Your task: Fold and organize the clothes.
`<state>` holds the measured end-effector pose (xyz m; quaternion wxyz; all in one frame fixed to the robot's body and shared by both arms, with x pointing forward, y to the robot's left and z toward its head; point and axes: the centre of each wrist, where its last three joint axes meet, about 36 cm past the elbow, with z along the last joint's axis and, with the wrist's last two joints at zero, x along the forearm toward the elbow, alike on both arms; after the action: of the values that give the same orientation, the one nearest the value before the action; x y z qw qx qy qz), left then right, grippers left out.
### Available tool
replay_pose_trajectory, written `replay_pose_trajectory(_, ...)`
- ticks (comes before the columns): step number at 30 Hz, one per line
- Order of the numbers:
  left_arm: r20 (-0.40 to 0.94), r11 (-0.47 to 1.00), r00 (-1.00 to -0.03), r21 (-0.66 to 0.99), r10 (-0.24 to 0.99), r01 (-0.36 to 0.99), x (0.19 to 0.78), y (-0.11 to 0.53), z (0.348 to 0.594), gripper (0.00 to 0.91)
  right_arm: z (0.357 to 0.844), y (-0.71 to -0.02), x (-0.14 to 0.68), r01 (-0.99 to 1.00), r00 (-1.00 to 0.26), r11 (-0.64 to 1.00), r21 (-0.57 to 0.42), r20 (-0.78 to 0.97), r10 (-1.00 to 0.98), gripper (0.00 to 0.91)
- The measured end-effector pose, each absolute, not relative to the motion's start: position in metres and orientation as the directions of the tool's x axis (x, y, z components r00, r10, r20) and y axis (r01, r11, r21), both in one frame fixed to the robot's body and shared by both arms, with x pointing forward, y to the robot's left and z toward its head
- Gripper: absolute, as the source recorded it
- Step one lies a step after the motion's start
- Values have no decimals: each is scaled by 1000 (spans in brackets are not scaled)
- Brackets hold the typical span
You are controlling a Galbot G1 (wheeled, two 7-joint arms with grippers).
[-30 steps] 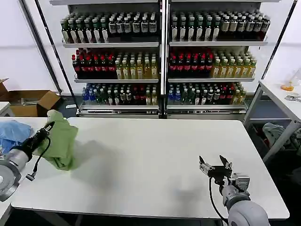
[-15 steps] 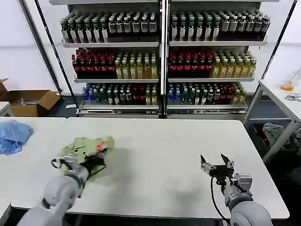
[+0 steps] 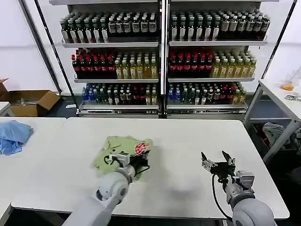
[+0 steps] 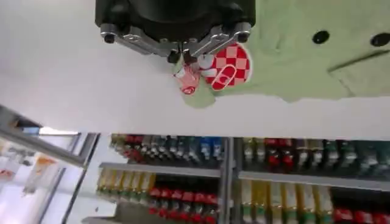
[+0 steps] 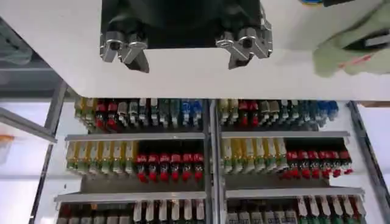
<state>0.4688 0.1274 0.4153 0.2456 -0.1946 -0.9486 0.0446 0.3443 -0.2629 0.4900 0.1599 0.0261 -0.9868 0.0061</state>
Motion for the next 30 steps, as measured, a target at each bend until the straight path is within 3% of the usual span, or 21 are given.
replay_pose_trajectory(8, 357, 894, -822, -233, 445, 383, 488, 64, 416, 907, 488, -263, 349, -63, -947, 998, -3, 315, -59, 907)
replay_pose_trajectory(15, 253, 875, -849, -279, 464, 395, 484, 52, 424, 907, 482, -257, 356, -72, -950, 997, 20, 304, -74, 907)
replay_pose_trajectory(20, 178, 876, -883, -312, 434, 368, 475, 75, 431, 907, 474, -245, 369, -90, -947, 994, 62, 305, -105, 907)
replay_pose_trajectory(30, 100, 933, -960, -282, 262, 225, 445, 157, 427, 907, 441, -210, 425, -90, -916, 976, 199, 368, -160, 907)
